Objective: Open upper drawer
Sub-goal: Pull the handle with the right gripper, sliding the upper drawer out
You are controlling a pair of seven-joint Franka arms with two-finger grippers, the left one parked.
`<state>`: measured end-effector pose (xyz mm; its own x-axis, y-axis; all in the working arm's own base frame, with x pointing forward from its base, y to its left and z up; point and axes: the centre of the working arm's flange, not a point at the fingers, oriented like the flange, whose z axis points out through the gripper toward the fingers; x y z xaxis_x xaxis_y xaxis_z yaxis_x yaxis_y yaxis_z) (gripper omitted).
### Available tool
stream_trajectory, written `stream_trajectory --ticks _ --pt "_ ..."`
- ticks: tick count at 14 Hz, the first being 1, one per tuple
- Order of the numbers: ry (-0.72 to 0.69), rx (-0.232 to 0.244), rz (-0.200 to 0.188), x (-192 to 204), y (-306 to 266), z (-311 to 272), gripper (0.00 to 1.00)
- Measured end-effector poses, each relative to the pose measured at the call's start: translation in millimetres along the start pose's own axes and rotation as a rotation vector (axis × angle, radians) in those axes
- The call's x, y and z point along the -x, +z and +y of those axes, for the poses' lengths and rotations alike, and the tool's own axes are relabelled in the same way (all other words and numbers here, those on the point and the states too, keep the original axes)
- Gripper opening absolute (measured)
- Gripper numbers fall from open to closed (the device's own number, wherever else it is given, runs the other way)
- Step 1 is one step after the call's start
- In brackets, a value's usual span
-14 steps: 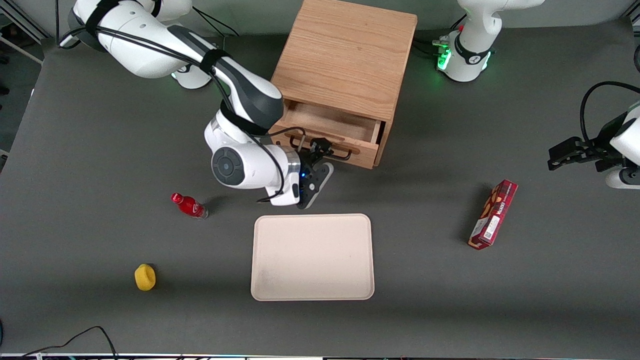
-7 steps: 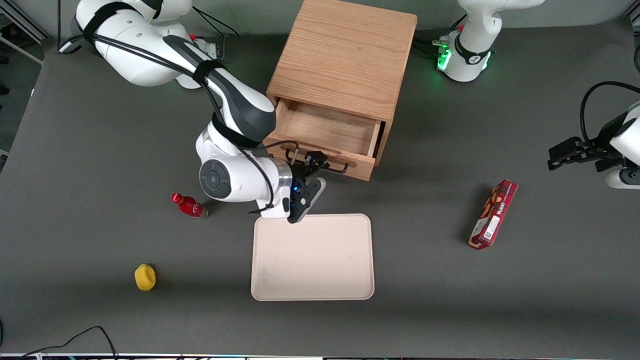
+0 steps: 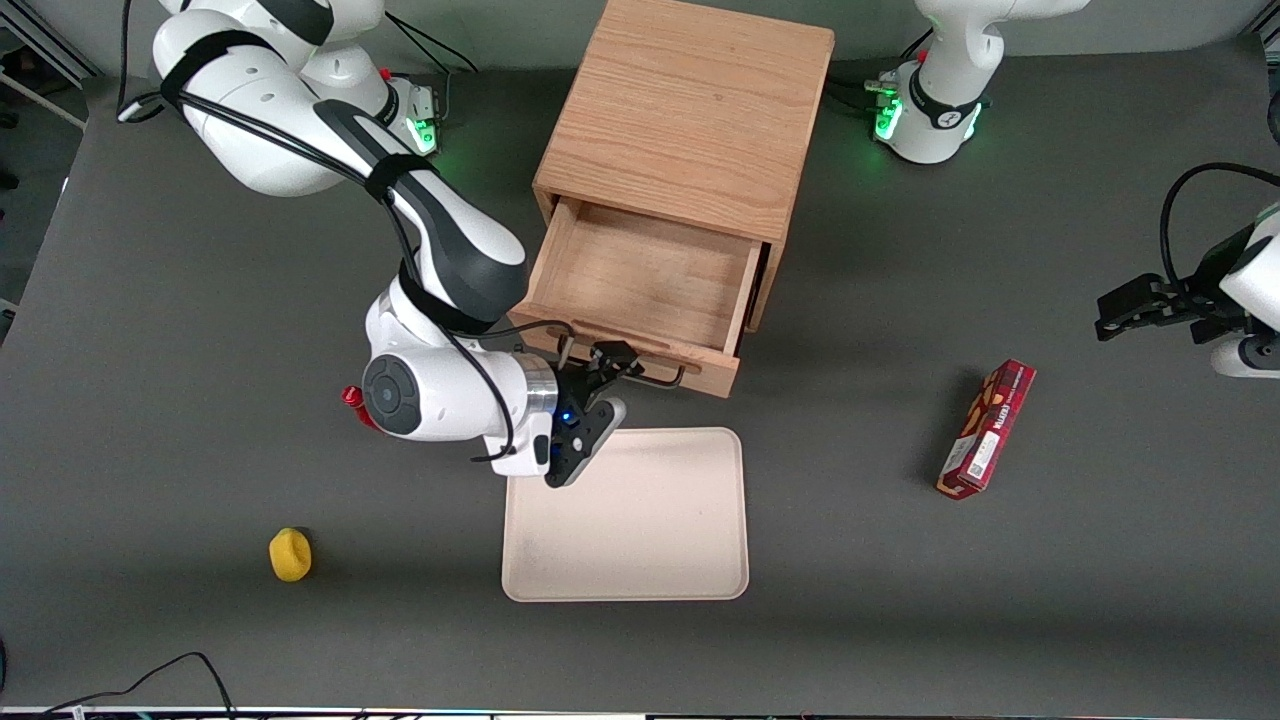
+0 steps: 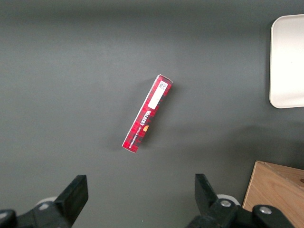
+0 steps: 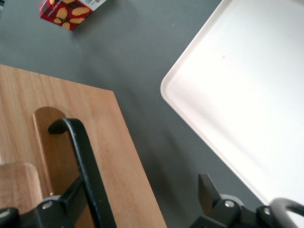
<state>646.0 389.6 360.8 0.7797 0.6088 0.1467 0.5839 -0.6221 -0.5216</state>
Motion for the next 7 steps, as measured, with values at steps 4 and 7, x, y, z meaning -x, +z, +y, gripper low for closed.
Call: stream_trajectory --ticks 4,7 --pt "-0.012 0.029 0.030 -3.8 -14.8 21.9 1.00" --pt "-0.022 0.055 0.053 -5.7 -28.1 38.2 1.00"
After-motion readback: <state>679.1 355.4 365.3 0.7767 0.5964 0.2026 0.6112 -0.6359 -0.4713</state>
